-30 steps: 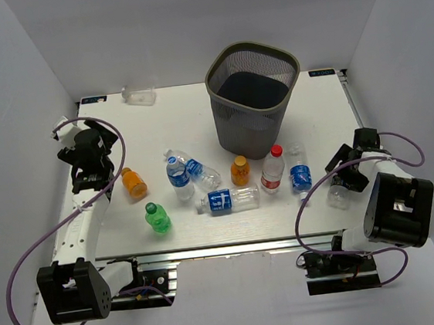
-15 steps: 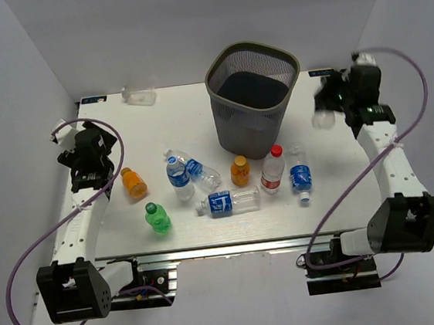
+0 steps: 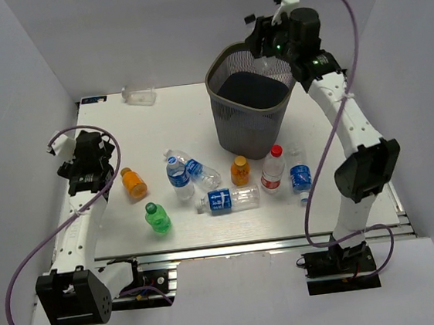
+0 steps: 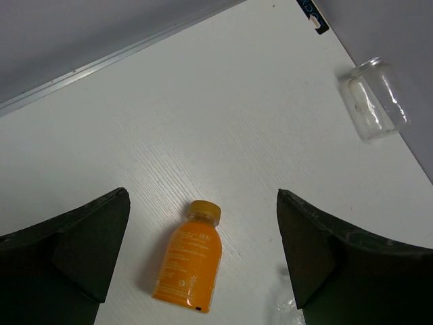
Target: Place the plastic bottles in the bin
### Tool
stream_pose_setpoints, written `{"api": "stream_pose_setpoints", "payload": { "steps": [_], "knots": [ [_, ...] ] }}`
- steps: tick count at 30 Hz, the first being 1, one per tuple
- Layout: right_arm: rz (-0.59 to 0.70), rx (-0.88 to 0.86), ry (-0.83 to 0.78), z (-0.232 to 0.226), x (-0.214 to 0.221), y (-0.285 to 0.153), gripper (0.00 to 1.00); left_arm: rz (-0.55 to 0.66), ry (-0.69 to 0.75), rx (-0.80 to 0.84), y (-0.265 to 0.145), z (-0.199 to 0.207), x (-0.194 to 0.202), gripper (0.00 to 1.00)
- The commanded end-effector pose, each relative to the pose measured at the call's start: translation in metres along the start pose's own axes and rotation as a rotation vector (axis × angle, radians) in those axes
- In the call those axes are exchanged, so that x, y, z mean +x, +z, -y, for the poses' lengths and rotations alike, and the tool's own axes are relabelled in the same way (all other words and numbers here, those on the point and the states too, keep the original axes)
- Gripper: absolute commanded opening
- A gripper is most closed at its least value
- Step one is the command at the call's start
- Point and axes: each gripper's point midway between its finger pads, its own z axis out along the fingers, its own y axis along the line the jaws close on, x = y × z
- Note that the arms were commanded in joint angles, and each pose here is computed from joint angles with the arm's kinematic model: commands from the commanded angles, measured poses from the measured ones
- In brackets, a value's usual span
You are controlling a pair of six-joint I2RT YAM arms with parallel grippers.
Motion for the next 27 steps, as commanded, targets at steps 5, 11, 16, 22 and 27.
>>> {"api": "stream_pose_setpoints", "payload": {
  "steps": [5, 11, 16, 22, 27],
  "knots": [
    [-0.032, -0.02, -0.03, -0.007, -0.004, -0.02, 0.89, 0.032, -0.047, -0.047, -0.011, -0.019, -0.005, 0.98],
    [-0.043, -0.055, -0.057, -0.018, -0.019, -0.051, 0.89, 0.022, -0.046, -0.03, -0.007, -0.013, -0.003, 0.98],
    [-0.078, 0.07, -0.008, -0.007, -0.002, -0.117, 0.89, 0.059, -0.027, -0.05, -0.003, -0.008, -0.017, 0.98],
    [-0.236, 0.398, 0.216, 0.043, 0.14, -0.202, 0.89, 0.043, -0.021, 0.011, 0.008, 0.011, -0.012, 0.98],
    [-0.418, 0.494, 0.242, 0.058, 0.233, -0.232, 0.89, -0.026, 0.005, 0.079, 0.019, 0.031, 0.005, 0.98]
  ]
}}
